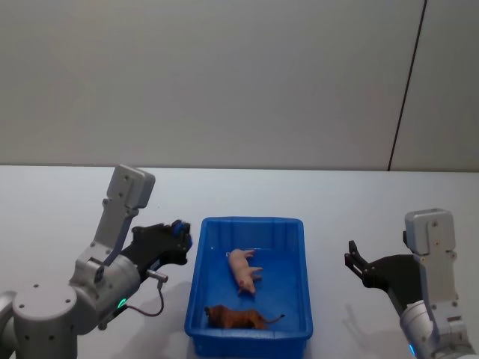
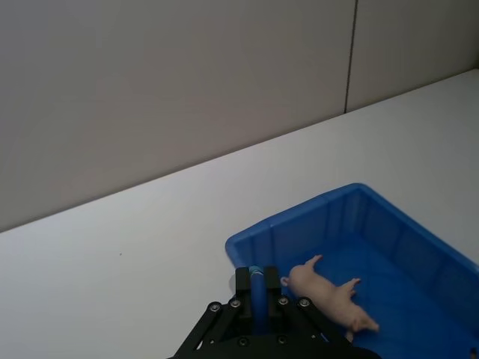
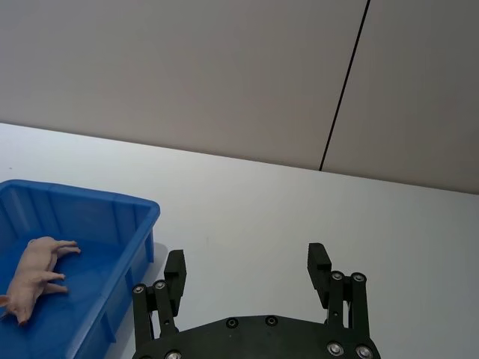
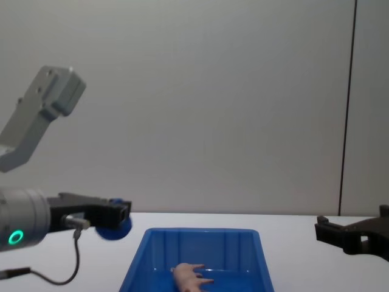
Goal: Pick up the two dolls from the table and place them into the box.
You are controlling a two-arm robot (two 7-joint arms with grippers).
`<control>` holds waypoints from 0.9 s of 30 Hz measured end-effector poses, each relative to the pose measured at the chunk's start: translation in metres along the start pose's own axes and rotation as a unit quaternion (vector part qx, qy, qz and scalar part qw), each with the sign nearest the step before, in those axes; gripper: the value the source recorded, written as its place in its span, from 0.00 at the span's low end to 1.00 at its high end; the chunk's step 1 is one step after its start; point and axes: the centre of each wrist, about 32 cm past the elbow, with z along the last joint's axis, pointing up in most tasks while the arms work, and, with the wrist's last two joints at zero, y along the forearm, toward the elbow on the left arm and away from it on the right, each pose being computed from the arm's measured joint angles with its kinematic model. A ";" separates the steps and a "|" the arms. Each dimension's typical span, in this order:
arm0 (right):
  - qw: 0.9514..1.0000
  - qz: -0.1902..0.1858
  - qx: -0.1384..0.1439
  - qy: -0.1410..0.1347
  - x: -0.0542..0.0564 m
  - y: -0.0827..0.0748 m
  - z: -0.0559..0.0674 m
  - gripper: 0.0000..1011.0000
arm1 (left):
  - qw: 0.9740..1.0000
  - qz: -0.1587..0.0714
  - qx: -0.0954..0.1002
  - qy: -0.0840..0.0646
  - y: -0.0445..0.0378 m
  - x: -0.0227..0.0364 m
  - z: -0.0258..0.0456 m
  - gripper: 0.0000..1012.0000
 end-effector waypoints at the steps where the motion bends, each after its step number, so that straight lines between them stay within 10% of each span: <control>1: 1.000 0.000 0.000 0.000 0.000 0.000 0.000 0.99 | 1.000 -0.009 -0.006 -0.004 -0.0005 -0.0007 0.0030 0.09; 12: 1.000 0.000 0.000 0.000 0.000 0.000 0.000 0.99 | 0.995 -0.085 -0.039 -0.025 -0.0065 -0.0054 0.0168 0.11; 27: 1.000 0.000 0.000 0.000 0.000 0.000 0.000 0.99 | 0.979 -0.190 -0.059 -0.043 -0.0214 -0.0115 0.0226 0.58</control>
